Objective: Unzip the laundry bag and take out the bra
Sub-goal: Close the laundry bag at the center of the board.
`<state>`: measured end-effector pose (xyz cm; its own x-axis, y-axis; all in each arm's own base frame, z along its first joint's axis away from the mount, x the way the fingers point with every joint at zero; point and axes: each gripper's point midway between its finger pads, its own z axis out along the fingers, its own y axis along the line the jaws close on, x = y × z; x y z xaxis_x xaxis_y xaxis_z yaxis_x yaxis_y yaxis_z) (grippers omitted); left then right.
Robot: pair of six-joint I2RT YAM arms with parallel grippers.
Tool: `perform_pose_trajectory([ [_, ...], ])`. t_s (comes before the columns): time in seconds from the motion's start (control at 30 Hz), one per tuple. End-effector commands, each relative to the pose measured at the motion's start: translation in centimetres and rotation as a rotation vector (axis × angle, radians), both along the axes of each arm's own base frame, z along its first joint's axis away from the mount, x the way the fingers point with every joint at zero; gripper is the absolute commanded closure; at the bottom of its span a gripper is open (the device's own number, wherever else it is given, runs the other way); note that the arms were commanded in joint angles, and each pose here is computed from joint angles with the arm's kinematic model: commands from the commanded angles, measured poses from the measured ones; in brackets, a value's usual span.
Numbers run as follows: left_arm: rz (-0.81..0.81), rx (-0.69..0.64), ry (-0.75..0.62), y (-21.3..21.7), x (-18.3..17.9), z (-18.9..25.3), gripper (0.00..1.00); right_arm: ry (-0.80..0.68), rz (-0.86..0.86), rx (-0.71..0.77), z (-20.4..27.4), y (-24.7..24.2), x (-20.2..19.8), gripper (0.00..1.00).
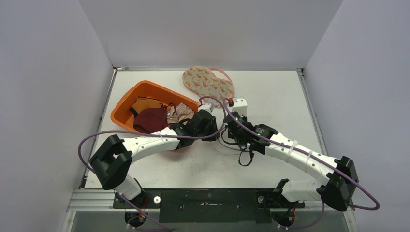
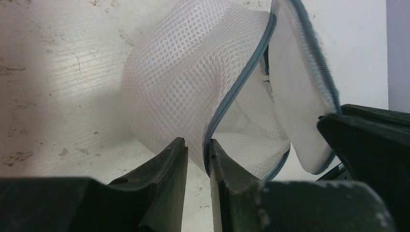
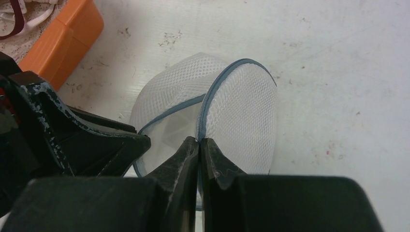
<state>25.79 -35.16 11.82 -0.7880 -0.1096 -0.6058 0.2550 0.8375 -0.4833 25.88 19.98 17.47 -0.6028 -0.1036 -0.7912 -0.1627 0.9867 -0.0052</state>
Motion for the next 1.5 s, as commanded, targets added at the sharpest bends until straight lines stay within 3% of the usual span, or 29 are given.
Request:
perform_pose_trajectory([
  [0.0,0.016,-0.070,-0.043,-0.1,0.6,2.2,0.78,-0.025,-0.002,0.115,-0.4,2.5,0.8,0.95],
  [0.4,0.032,-0.065,-0.023,1.0,0.4,1.1,0.79,0.002,0.002,0.230,-2.9,5.6,1.6,0.91],
  [0.67,0.047,-0.068,-0.026,2.1,0.1,1.3,0.67,0.042,0.021,0.301,-4.2,7.4,1.5,0.80],
  [0.87,0.069,-0.071,-0.028,3.1,-0.1,1.4,0.61,0.073,0.037,0.361,-5.0,8.1,1.1,0.63],
  [1.1,0.092,-0.070,-0.038,3.8,0.0,1.8,0.56,0.067,0.045,0.422,-3.7,8.0,0.8,0.35],
  [1.47,0.142,-0.139,-0.066,4.5,0.3,4.6,0.35,-0.036,0.037,0.416,1.9,5.0,0.1,0.18],
])
